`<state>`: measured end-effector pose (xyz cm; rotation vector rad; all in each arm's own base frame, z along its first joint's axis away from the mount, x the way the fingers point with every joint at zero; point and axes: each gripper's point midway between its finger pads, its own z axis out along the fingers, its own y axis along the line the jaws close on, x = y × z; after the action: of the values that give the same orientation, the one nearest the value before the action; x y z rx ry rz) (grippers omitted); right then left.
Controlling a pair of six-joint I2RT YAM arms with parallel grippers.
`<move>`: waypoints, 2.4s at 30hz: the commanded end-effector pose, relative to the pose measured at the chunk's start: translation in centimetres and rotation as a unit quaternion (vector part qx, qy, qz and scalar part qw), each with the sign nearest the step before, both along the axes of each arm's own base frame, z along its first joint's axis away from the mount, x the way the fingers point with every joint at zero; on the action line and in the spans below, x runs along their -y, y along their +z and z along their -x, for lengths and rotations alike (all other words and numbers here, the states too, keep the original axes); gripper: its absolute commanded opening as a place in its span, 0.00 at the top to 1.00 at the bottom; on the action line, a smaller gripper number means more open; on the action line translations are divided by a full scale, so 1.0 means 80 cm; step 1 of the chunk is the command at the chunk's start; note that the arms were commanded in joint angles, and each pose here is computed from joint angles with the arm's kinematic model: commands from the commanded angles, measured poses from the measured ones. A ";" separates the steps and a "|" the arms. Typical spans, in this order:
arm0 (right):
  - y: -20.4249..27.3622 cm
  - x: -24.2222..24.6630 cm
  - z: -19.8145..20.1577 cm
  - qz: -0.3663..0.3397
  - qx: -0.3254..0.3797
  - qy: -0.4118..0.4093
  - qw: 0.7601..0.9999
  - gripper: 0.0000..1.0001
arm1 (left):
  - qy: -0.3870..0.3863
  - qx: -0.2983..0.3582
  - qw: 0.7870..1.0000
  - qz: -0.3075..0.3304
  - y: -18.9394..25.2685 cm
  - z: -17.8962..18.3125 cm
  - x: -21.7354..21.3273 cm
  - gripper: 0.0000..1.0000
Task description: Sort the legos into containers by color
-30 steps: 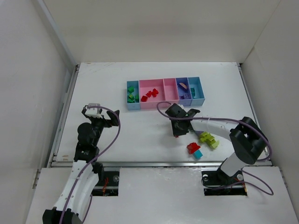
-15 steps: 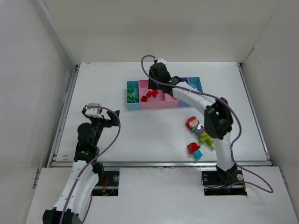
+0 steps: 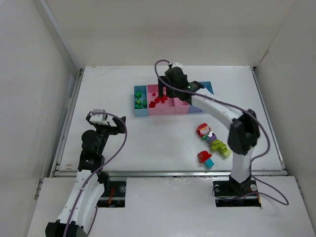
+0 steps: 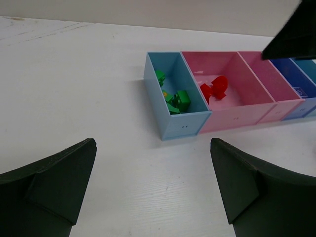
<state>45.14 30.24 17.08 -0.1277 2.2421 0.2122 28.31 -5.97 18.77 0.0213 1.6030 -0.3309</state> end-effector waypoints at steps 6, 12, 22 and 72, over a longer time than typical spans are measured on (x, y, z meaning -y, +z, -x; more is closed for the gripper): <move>-0.020 0.129 0.185 0.003 -0.120 -0.099 0.988 0.00 | -0.006 0.030 1.000 0.003 0.023 -0.002 0.002 0.00; -0.077 0.179 0.302 -0.004 -0.235 -0.127 0.964 0.00 | -0.017 0.028 0.999 0.008 0.023 0.000 0.007 0.00; -0.130 0.214 0.354 0.082 -0.315 -0.123 0.938 0.00 | -0.022 0.033 0.999 0.008 0.026 0.002 0.009 0.00; 0.200 -0.111 0.156 -0.299 0.133 -0.040 0.944 1.00 | -0.392 0.052 0.916 -0.068 0.082 0.052 0.147 0.00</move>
<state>31.05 37.33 28.41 0.1236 1.9857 0.6927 24.89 -16.78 24.13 0.7282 1.4751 -0.7562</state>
